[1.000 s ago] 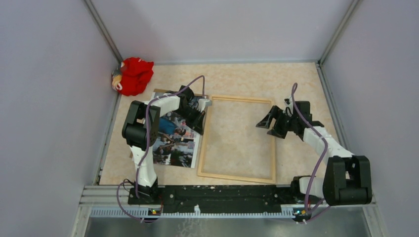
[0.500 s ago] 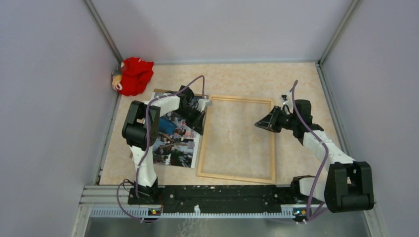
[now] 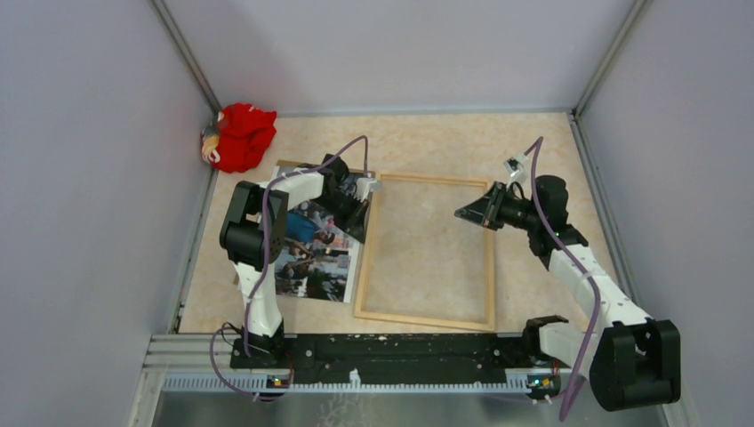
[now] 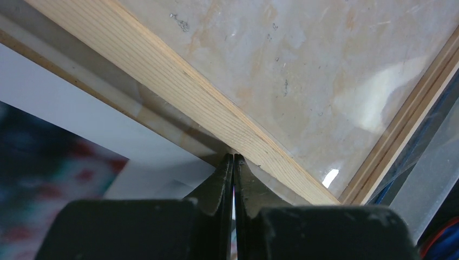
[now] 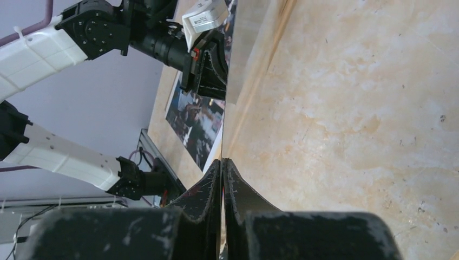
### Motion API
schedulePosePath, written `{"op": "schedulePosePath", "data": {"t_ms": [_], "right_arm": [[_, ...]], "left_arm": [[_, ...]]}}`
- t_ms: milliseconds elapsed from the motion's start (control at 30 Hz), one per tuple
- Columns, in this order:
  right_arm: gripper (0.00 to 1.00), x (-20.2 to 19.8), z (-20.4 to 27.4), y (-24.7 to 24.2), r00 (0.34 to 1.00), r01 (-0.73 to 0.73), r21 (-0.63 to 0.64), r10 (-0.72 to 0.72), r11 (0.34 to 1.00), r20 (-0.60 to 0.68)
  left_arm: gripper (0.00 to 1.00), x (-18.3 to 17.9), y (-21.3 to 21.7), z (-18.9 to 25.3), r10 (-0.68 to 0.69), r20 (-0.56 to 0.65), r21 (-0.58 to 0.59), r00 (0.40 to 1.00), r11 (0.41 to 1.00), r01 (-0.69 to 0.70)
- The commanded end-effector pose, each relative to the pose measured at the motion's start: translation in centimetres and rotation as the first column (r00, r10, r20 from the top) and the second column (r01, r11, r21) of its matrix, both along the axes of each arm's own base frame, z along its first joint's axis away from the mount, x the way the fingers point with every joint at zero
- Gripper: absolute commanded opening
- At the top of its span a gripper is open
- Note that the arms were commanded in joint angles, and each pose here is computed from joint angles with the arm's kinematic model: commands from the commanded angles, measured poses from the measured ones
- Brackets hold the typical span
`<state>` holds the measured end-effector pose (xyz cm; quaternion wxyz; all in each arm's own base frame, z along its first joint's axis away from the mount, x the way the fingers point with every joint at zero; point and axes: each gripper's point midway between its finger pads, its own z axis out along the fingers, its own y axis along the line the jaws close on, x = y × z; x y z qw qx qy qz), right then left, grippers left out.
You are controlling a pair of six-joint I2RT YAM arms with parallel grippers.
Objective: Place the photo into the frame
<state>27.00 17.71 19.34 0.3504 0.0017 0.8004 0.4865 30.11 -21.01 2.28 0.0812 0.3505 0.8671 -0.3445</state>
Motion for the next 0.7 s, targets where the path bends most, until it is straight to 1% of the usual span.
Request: {"op": "schedulePosePath", "data": {"t_ms": [0,267,467,667], "right_arm": [[0.00,0.09,1.12,0.40,0.997,-0.012,0.010,0.011,1.000,0.078],[0.00,0.89,0.32,-0.27,0.994,0.071,0.018,-0.072,0.997,0.080],[0.00,0.81,1.05,0.09,0.992,0.089,0.115,-0.098,0.989,0.076],[0.00,0.54,0.79,0.09,0.990,0.112,0.177,-0.124,0.978,0.059]], "left_arm": [[0.07,0.73,0.19,-0.04,0.004,0.016,0.002,1.000,1.000,-0.004],[0.07,0.59,0.11,-0.27,0.002,0.007,-0.005,1.000,1.000,-0.002],[0.06,0.33,0.15,-0.75,0.001,-0.004,-0.003,1.000,1.000,-0.001],[0.06,0.22,0.21,-0.91,0.000,-0.007,0.000,1.000,1.000,0.000]]}}
